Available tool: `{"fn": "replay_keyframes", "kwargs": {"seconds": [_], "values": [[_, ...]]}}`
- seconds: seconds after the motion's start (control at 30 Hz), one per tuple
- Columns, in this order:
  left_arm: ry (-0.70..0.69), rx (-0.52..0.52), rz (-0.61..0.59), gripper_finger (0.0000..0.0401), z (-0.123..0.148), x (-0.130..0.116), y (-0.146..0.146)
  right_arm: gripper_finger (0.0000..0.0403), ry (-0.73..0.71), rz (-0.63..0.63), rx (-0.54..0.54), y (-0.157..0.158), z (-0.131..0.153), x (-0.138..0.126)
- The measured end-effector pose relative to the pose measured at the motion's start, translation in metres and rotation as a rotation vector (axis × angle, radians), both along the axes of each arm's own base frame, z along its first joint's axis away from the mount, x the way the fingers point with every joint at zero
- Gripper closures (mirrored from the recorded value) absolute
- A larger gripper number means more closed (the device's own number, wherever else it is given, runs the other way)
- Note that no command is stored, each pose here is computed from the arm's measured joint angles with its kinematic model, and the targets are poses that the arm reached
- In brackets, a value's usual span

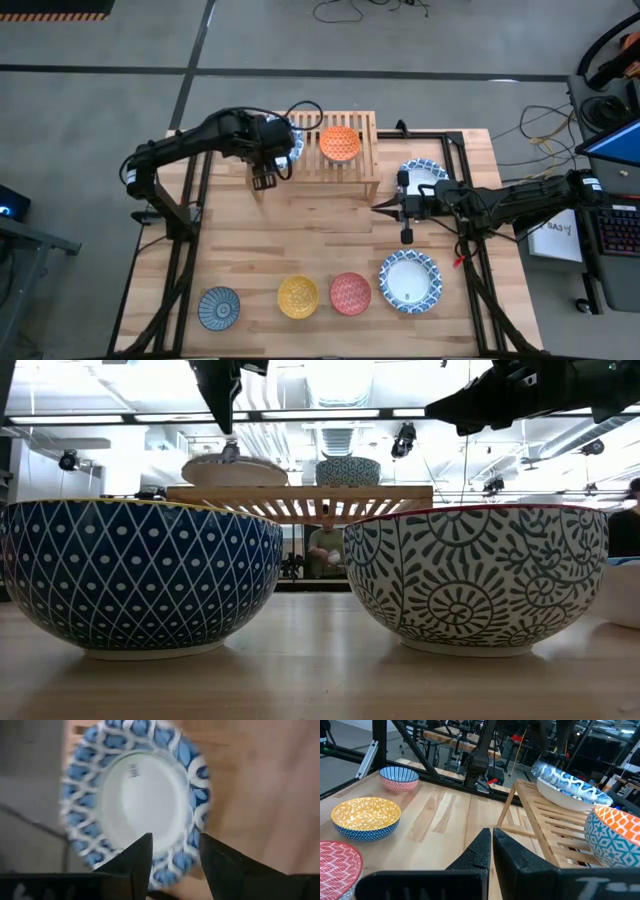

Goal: Place and stack bowls onto a shelf
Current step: Stack the white patterned bowl on top of the white patterned bowl on the shelf, then stack the red patterned bowl on top of the orange patterned bowl on the shelf

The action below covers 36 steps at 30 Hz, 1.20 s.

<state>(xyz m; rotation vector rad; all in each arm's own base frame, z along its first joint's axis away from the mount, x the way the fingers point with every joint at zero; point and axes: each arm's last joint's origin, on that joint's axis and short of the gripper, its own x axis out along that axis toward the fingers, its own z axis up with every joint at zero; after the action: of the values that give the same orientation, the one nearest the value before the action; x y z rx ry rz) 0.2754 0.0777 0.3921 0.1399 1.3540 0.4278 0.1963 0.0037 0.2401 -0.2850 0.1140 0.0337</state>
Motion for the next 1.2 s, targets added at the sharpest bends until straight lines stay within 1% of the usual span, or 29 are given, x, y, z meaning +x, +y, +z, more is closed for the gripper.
{"fn": "replay_keyframes", "kwargs": {"seconds": [0.07, 0.1, 0.17, 0.27, 0.4, 0.5, 0.67, 0.9, 0.97, 1.07, 1.13, 1.2], "values": [[-0.018, -0.055, -0.015, 0.0242, 0.000, 0.001, -0.002, 0.0394, 0.000, 0.000, 0.000, 0.000, 0.000, 0.000], [-0.022, -0.061, -0.017, 0.0234, 0.000, 0.001, -0.002, 0.0394, 0.000, 0.000, 0.000, 0.000, 0.000, 0.000], [-0.020, -0.041, -0.005, 0.0217, 0.000, 0.001, -0.001, 0.0394, 0.000, 0.000, 0.000, 0.000, 0.000, 0.000], [-0.010, 0.018, 0.026, 0.0195, 0.001, 0.000, 0.001, 0.0394, 0.000, 0.000, 0.000, 0.000, 0.000, 0.000], [-0.006, 0.020, 0.006, 0.0187, 0.001, 0.000, 0.000, 0.0394, 0.001, 0.000, 0.000, 0.000, 0.000, 0.000], [-0.010, 0.012, -0.022, 0.0188, 0.001, 0.001, -0.002, 0.0394, 0.002, 0.000, 0.000, 0.000, 0.000, 0.000], [-0.046, 0.005, -0.030, 0.0201, -0.003, 0.007, -0.001, 0.0394, 0.003, 0.000, -0.003, 0.000, 0.000, 0.000], [-0.029, -0.001, -0.028, 0.0213, -0.027, 0.016, 0.001, 0.0394, 0.003, 0.000, -0.004, 0.000, 0.000, 0.000], [-0.045, -0.006, -0.003, 0.0216, -0.031, 0.017, -0.001, 0.0394, 0.003, 0.000, -0.002, 0.000, 0.000, 0.000], [-0.085, -0.019, 0.030, 0.0225, -0.026, 0.014, -0.013, 0.0394, -0.004, -0.029, 0.026, -0.001, 0.001, 0.000], [-0.126, -0.026, 0.022, 0.0232, -0.018, 0.009, -0.028, 0.0394, -0.014, -0.060, 0.053, -0.001, 0.004, 0.001], [-0.179, -0.037, 0.007, 0.0238, -0.009, 0.002, -0.045, 0.0394, -0.027, -0.063, 0.082, -0.001, 0.009, 0.002]]}}
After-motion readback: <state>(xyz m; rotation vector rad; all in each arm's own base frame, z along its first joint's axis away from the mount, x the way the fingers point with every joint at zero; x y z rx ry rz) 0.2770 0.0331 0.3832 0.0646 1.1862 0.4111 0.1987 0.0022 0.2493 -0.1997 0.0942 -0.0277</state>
